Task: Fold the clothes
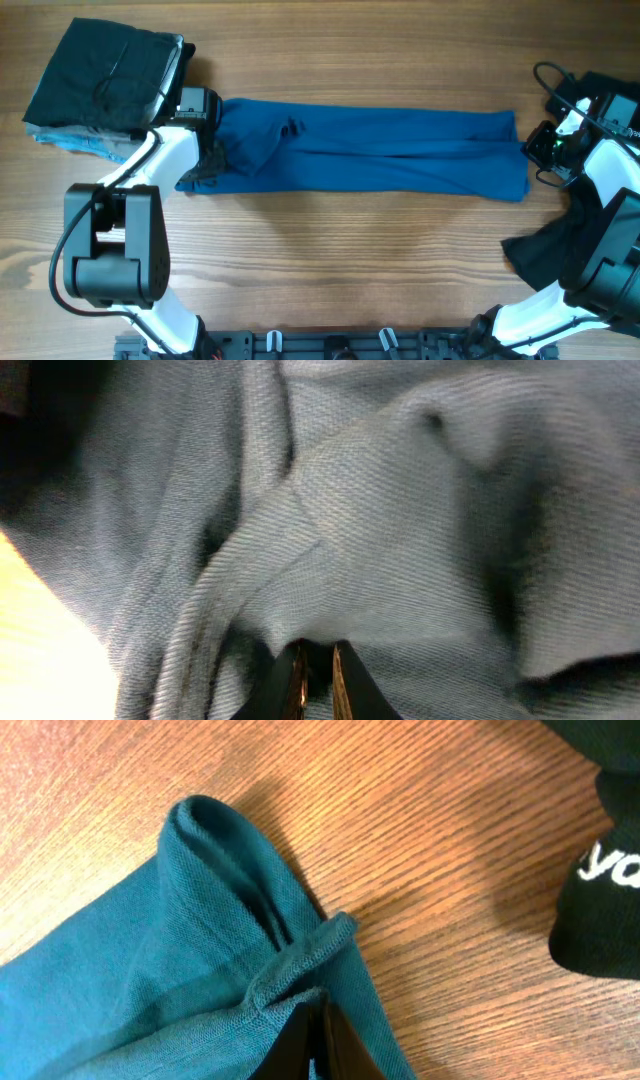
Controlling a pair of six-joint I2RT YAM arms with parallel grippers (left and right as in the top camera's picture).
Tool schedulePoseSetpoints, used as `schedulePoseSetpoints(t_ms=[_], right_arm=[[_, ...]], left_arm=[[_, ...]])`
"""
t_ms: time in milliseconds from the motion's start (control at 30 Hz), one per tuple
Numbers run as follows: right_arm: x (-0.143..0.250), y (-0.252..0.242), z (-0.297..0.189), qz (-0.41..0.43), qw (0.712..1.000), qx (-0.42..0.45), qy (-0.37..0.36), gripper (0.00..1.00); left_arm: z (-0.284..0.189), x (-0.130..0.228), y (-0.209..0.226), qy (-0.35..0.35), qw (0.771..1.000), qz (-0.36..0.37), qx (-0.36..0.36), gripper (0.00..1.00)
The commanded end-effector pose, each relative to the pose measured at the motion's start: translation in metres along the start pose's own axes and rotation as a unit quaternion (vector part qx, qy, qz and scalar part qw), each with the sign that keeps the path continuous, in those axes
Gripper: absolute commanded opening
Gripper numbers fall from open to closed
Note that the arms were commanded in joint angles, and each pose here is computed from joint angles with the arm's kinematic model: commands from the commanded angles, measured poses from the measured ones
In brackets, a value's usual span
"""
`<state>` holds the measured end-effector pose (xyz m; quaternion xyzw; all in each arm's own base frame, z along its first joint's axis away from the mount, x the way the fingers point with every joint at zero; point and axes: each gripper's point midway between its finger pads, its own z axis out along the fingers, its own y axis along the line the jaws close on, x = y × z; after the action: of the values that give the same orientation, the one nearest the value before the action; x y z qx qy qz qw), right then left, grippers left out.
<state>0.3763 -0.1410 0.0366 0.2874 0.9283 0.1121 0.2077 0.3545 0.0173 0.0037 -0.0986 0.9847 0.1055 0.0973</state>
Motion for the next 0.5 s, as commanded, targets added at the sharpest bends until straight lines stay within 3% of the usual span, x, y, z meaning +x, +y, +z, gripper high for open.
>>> schedulePoseSetpoints(t_ms=[0,200,333,433,467], right_arm=[[-0.015,0.006,-0.008,-0.034,0.999,-0.009,-0.024,0.04],[-0.027,0.039,-0.012,-0.111,0.988,-0.098,-0.052,0.04],[-0.029,0.039,-0.012,-0.122,0.986,-0.098,-0.058,0.05],[-0.040,0.036,-0.013,-0.131,0.984,-0.085,-0.080,0.49],[-0.044,0.036,-0.014,-0.134,0.984,-0.082,-0.088,0.53]], left_arm=[[0.011,0.007,0.026,0.020,0.999,-0.021,-0.038,0.11],[0.013,0.007,0.034,0.022,0.998,-0.032,-0.040,0.10],[0.013,0.006,0.034,0.021,0.998,-0.033,-0.039,0.10],[0.013,0.006,0.034,0.020,0.998,-0.033,-0.039,0.11],[0.013,0.006,0.034,0.020,0.998,-0.033,-0.039,0.11]])
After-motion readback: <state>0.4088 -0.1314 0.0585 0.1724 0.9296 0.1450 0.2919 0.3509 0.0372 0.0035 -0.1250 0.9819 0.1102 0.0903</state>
